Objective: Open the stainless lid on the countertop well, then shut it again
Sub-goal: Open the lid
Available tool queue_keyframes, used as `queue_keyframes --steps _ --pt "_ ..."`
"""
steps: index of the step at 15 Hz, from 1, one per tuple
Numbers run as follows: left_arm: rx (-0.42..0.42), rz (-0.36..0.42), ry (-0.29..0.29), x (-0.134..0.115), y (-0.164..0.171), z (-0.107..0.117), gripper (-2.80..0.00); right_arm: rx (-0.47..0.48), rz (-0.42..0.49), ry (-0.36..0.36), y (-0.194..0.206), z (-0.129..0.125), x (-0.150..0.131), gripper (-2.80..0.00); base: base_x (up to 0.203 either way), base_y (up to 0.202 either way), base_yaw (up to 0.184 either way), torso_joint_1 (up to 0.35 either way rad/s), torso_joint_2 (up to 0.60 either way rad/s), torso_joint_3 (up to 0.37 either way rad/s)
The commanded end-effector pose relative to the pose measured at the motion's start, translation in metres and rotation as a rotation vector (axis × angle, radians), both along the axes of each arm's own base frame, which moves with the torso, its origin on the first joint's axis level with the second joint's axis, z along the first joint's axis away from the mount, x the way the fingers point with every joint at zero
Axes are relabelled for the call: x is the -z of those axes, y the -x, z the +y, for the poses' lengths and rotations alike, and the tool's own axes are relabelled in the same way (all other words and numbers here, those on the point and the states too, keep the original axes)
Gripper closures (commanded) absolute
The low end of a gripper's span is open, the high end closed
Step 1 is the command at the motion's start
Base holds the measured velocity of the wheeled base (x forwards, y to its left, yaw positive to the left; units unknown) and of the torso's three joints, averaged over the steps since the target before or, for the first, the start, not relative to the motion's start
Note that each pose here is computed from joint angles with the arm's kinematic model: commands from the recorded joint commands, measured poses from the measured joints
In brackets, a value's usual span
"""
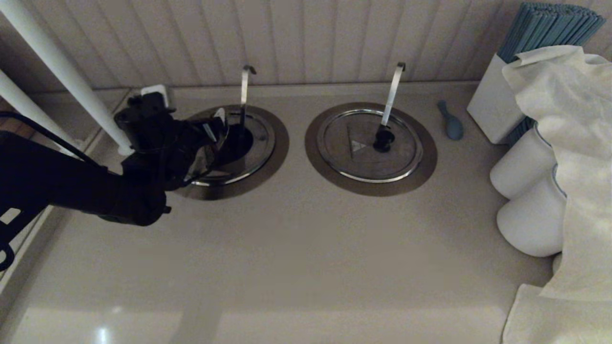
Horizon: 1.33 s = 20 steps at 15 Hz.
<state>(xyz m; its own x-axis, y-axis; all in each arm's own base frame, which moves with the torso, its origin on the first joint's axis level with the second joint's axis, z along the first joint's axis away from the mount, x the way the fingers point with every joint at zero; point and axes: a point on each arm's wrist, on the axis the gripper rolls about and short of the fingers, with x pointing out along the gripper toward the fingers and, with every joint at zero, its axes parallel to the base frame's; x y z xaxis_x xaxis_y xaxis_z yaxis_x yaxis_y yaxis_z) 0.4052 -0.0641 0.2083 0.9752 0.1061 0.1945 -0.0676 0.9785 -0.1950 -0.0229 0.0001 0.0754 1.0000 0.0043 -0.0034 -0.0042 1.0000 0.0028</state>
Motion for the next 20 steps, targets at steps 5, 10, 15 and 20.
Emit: queue_keyframes --steps 5,10,15,20 --pt "-0.031 -0.036 0.011 -0.013 0.005 0.014 -2.80 0.000 0.001 0.000 0.000 0.000 0.000 0.00 0.000 0.000 0.000 0.000 0.00 0.000" --pt "-0.071 -0.040 0.025 -0.014 0.004 0.029 -2.80 0.000 0.001 0.000 0.000 0.000 0.000 0.00 0.000 0.000 0.000 0.000 0.00 0.000" --pt "-0.127 -0.182 0.043 -0.024 0.011 0.051 -2.80 0.000 0.001 0.000 0.000 0.000 0.000 0.00 0.000 0.000 0.000 0.000 0.00 0.000" --pt "-0.190 -0.247 0.046 -0.045 0.025 0.078 -2.80 0.000 0.002 0.000 0.000 0.000 0.000 0.00 0.000 0.000 0.000 0.000 0.00 0.000"
